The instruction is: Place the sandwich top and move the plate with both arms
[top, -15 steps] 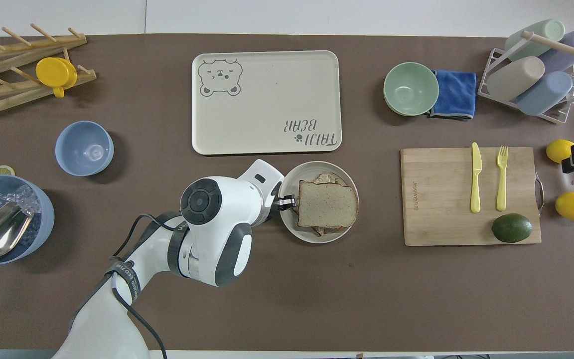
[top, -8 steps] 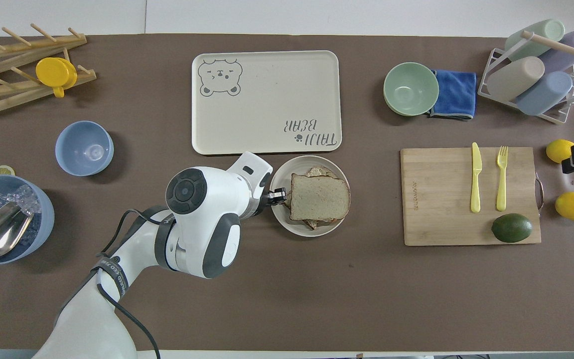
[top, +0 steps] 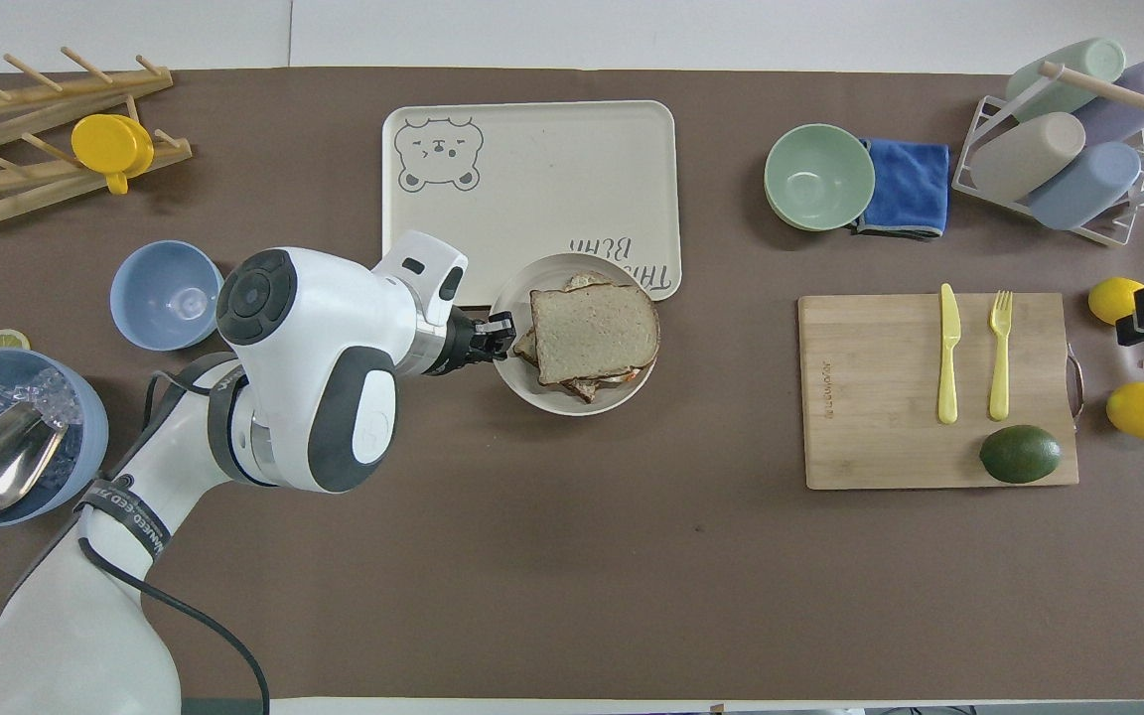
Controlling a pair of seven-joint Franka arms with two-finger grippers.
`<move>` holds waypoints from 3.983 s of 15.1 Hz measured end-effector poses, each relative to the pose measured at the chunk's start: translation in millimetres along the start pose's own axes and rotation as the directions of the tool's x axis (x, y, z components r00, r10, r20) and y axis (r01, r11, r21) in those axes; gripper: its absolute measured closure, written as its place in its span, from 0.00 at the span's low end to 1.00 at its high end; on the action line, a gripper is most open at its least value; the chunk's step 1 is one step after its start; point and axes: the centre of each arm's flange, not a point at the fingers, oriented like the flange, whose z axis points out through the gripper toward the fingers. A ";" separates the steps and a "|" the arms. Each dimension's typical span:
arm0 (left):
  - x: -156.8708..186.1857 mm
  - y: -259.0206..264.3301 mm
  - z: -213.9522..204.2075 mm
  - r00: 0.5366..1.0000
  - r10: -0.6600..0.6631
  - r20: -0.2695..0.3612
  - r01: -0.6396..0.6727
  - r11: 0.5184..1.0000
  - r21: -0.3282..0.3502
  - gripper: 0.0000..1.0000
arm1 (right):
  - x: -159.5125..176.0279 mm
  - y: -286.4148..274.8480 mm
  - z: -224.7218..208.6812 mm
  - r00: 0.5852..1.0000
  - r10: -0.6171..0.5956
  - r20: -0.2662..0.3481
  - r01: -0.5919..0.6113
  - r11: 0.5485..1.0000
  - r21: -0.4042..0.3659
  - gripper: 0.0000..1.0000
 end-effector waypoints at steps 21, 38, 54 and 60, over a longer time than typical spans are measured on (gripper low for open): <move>152.9 -31.4 21.8 0.976 -0.183 -0.120 0.170 0.979 -0.112 0.95 | 1.8 1.7 -5.4 0.999 0.002 -0.037 -0.002 1.000 0.000 0.00; 135.2 -26.0 53.1 0.986 -0.136 -0.098 0.132 0.990 -0.048 0.29 | 1.9 0.4 -5.4 0.999 0.000 -0.038 0.000 1.000 0.000 0.00; 134.5 -79.4 -126.4 0.994 0.017 -0.106 0.012 0.963 0.269 0.00 | 1.9 0.1 -5.4 0.999 -0.001 -0.038 0.001 1.000 0.000 0.00; 119.8 -106.4 -215.4 0.989 -0.032 -0.143 0.070 0.962 0.264 0.00 | 1.9 0.1 -5.4 0.999 -0.001 -0.038 0.001 1.000 0.000 0.00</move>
